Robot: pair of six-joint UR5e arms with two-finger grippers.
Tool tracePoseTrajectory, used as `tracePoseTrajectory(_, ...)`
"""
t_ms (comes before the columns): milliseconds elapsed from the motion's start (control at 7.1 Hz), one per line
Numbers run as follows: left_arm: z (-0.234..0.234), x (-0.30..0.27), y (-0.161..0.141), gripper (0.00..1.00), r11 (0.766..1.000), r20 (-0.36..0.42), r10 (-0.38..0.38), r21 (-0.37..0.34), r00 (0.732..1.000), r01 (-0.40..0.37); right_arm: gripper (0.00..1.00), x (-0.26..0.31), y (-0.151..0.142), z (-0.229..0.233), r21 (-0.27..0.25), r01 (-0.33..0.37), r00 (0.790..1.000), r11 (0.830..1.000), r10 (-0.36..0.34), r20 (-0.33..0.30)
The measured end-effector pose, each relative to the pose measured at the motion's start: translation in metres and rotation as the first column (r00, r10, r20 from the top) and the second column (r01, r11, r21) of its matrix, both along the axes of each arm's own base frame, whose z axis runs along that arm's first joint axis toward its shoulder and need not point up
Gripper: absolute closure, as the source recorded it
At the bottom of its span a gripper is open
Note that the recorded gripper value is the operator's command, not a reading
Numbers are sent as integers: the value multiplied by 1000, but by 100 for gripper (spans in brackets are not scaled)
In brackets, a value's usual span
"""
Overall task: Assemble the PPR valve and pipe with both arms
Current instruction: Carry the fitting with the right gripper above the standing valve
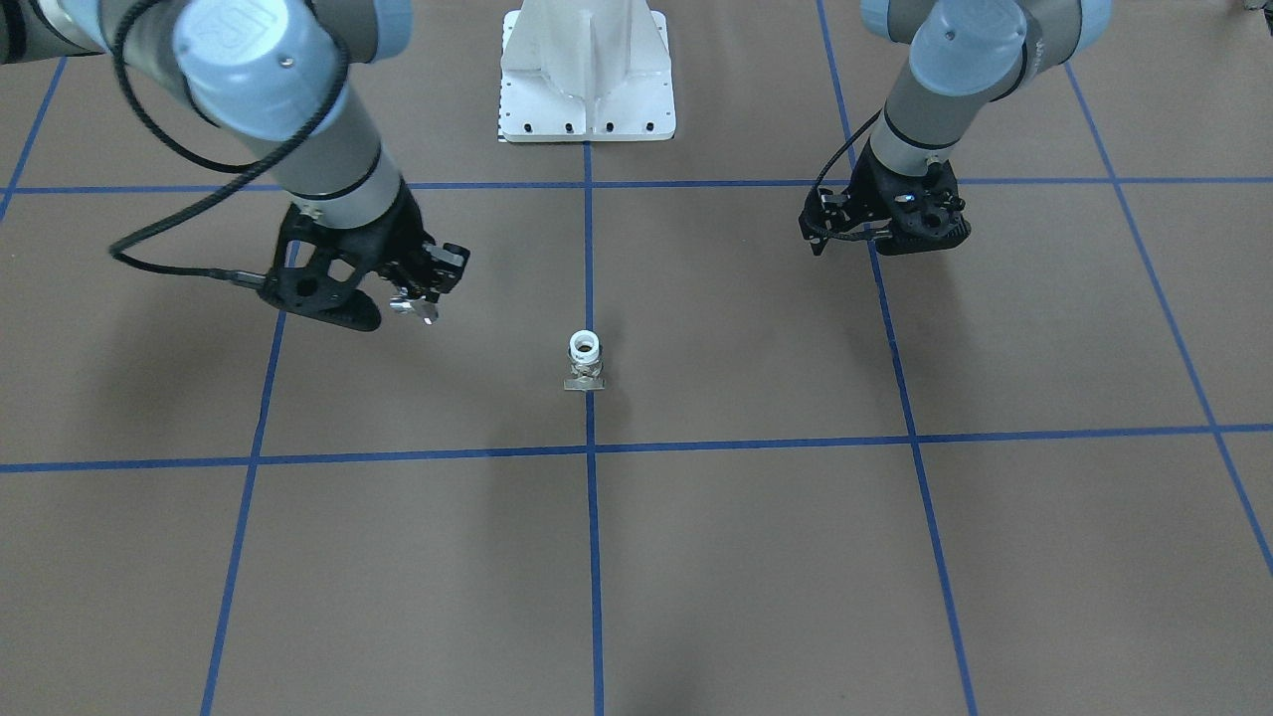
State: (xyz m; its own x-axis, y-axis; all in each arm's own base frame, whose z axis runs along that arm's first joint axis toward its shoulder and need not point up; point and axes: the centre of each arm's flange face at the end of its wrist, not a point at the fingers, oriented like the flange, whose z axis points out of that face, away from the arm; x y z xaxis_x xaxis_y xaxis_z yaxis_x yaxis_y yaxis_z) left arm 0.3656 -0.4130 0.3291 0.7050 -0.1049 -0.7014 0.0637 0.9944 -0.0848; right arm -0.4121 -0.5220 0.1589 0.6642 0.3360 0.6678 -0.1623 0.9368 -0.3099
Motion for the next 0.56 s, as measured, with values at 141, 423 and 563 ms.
tracePoseTrajectory(141, 3, -1, 1, 0, 1000, 3, -1, -2, 1000, 1, 100, -31, -4, -23, -24, -20, 1000, 1000, 20, 17)
tracePoseTrajectory(423, 4, -5, -4, 0, 1000, 3, -7, -1, 1000, 7, 100, -73, -13, -42, -31, -48, 998, 998, 49, 30)
tracePoseTrajectory(563, 2, -6, -5, 0, 1000, 1, -12, 0, 1000, 12, 100, -88, -18, -47, -30, -54, 998, 998, 55, 32)
